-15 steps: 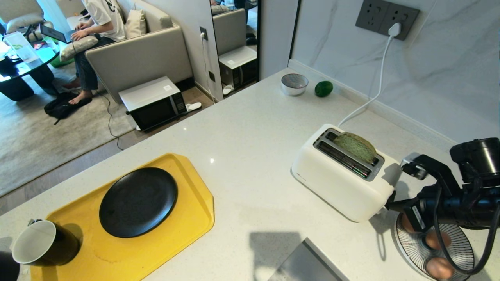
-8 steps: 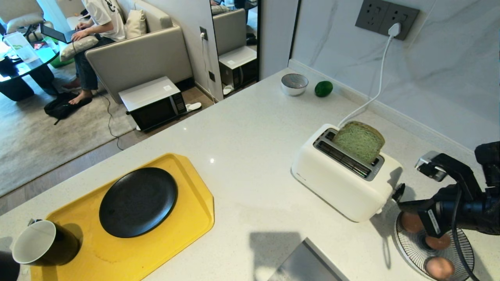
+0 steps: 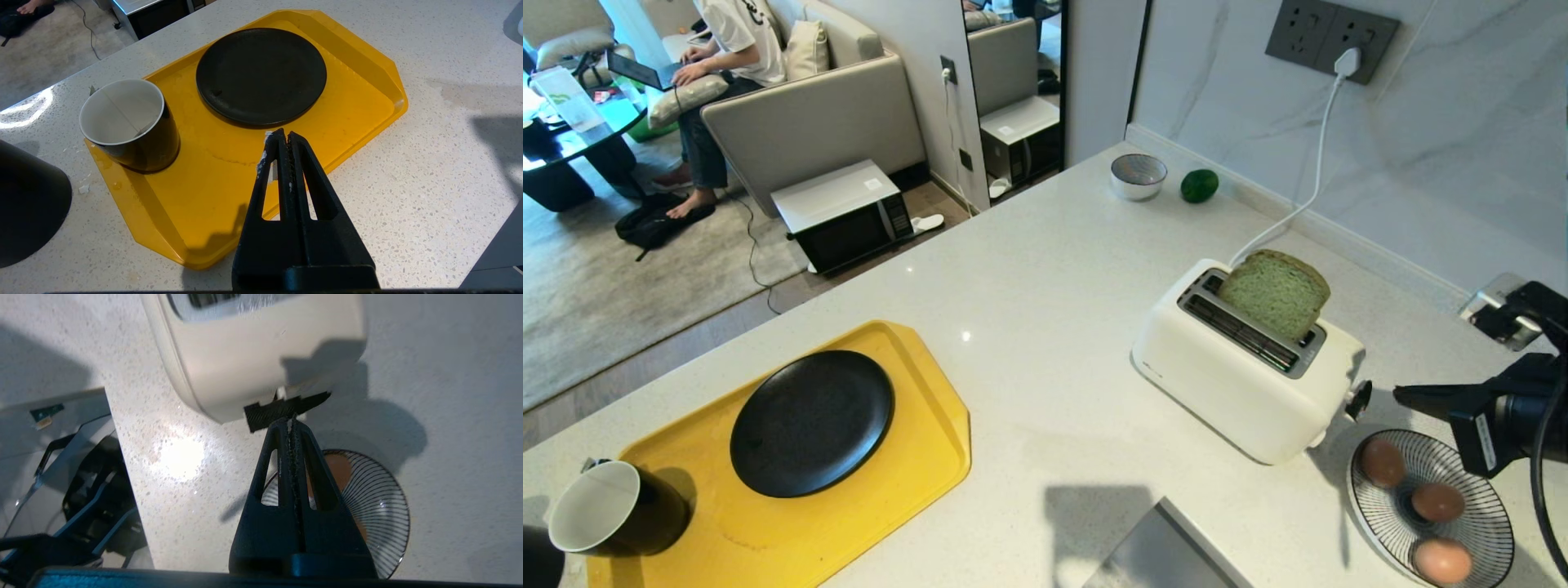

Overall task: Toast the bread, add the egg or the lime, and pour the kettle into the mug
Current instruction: Use a bread toaster, then put the baked bread on a plate

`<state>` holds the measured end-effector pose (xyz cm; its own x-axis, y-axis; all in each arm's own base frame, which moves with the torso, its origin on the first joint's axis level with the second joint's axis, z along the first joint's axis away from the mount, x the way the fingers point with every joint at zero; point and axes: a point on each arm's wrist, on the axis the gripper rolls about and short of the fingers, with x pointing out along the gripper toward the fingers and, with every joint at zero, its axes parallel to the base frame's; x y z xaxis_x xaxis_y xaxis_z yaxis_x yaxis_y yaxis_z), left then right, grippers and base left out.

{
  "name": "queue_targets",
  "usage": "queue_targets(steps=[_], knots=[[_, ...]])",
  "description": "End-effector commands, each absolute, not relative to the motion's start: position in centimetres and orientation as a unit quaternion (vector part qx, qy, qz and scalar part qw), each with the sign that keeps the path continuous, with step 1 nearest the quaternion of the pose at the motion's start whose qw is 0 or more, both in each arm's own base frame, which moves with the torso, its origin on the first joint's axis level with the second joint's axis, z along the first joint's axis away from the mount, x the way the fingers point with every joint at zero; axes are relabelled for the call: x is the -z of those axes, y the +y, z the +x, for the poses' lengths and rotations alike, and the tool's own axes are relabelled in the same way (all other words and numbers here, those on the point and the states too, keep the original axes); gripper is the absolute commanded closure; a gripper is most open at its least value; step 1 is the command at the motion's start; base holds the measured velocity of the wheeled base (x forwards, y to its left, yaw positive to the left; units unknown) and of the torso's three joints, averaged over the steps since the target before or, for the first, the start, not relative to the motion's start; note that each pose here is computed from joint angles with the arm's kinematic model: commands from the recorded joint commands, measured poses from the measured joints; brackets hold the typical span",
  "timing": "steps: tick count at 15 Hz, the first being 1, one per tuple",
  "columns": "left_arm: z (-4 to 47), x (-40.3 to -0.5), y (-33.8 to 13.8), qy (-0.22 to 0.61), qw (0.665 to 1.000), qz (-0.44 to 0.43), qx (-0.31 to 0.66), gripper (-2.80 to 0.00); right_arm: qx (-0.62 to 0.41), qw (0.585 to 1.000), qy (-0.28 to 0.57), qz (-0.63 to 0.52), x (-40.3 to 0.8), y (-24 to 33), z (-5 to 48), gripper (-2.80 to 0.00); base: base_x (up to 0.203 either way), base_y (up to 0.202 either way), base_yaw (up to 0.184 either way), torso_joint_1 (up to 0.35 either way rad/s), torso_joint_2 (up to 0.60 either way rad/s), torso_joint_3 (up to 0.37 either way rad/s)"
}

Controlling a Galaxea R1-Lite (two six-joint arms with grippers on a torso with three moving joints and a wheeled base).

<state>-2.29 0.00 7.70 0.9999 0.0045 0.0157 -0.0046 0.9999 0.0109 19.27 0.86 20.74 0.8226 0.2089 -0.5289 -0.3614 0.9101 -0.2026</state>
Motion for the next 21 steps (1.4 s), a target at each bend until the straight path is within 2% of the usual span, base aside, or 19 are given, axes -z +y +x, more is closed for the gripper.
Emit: queue_targets(steps=[1,7,12,21], knots=[[-2.3,-7.7,0.0,-0.008,1.0,0.005,-0.003,0.0,-0.146,0.952,0.222,-0.153,-22.9,0.8,19.0,0.0,0.0,0.0,0.0,0.0,0.0,0.0],[-2.3,-7.7,0.0,-0.008,1.0,0.005,-0.002,0.0,-0.147,0.958,0.188,-0.159,-26.5,1.0,21.1,0.0,0.0,0.0,0.0,0.0,0.0,0.0],[-2.3,-7.7,0.0,-0.008,1.0,0.005,-0.002,0.0,-0.167,0.945,0.203,-0.193,-26.3,1.5,22.5,0.0,0.0,0.0,0.0,0.0,0.0,0.0],[-2.3,-7.7,0.0,-0.008,1.0,0.005,-0.002,0.0,-0.208,0.938,0.215,-0.175,-26.5,1.8,22.4,0.0,0.0,0.0,0.0,0.0,0.0,0.0]])
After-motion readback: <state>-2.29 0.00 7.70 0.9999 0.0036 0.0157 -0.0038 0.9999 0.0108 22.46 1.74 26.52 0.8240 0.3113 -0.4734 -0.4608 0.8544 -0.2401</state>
